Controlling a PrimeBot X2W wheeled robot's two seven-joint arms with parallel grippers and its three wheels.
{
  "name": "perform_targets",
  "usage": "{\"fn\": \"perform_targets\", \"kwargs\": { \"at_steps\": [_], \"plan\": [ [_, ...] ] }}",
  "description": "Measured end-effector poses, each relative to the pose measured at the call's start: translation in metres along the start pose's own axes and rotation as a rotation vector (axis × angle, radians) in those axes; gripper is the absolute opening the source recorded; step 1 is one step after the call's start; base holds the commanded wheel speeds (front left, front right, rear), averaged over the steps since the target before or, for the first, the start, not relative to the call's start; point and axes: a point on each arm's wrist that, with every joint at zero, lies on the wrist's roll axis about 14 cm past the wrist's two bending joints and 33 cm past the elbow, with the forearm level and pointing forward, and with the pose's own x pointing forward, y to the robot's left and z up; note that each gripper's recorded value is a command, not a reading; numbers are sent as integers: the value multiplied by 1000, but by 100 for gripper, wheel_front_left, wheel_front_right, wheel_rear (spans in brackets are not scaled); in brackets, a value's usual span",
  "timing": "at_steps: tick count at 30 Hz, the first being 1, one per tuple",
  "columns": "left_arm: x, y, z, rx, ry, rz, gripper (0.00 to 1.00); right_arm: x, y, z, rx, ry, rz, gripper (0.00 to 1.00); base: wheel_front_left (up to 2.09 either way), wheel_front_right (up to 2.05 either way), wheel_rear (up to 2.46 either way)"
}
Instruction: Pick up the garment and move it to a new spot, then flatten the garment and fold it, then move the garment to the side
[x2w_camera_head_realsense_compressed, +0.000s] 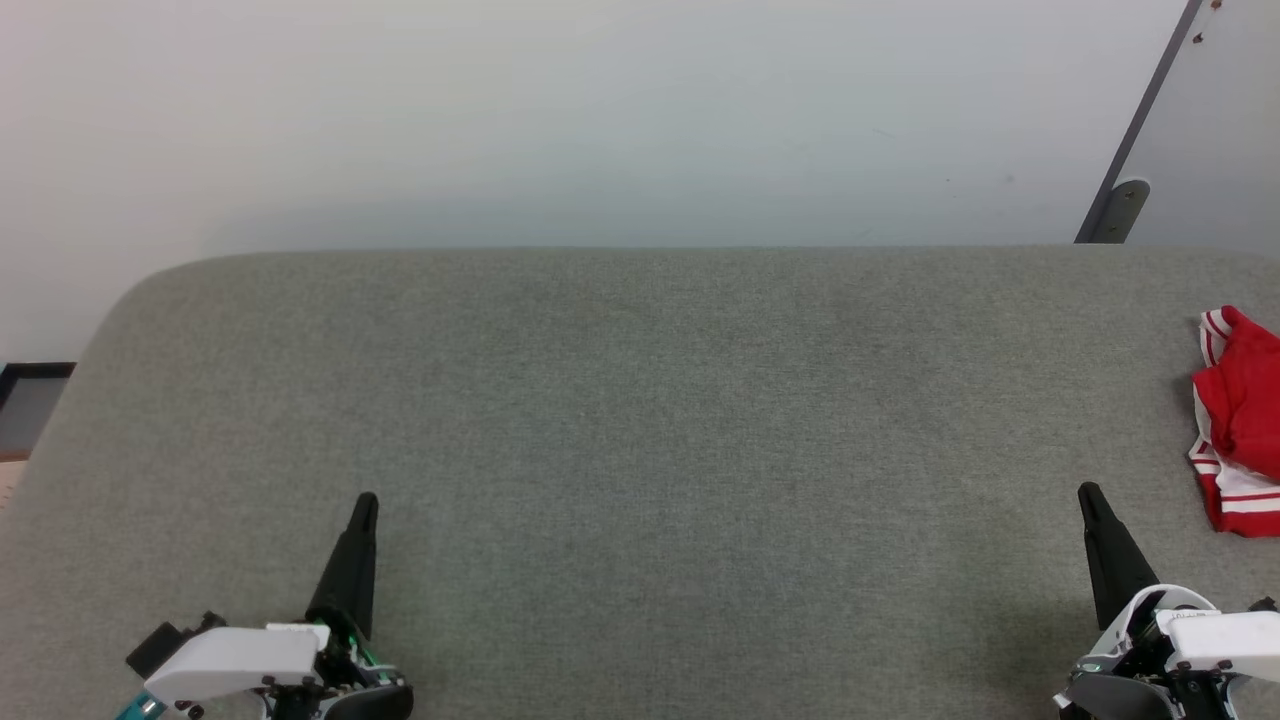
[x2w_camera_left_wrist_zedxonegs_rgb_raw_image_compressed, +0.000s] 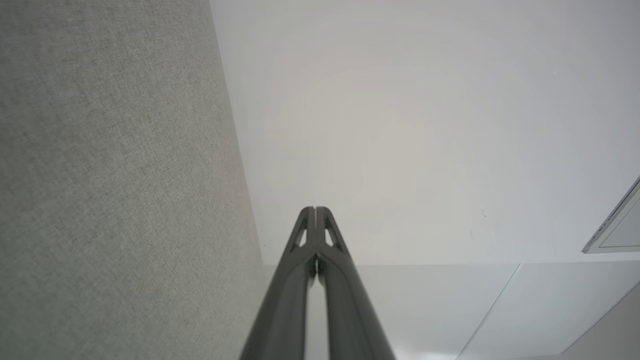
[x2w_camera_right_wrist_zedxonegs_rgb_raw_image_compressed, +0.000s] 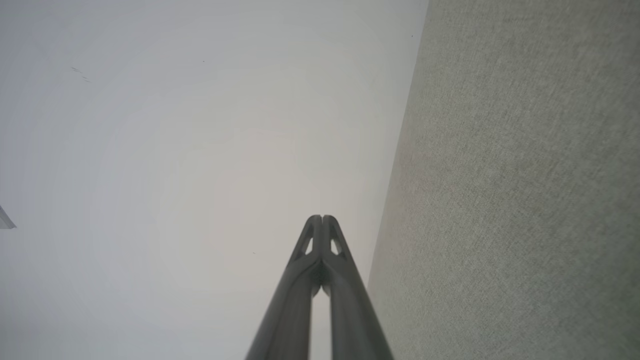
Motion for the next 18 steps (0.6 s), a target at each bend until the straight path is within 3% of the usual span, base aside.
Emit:
{"fn": "perform_targets", "kwargs": {
  "at_steps": [18],
  "plan": [
    [0,0,0,0,1,0,0,0,0,0,0,0,0,0,0,0,0]
  ]
}}
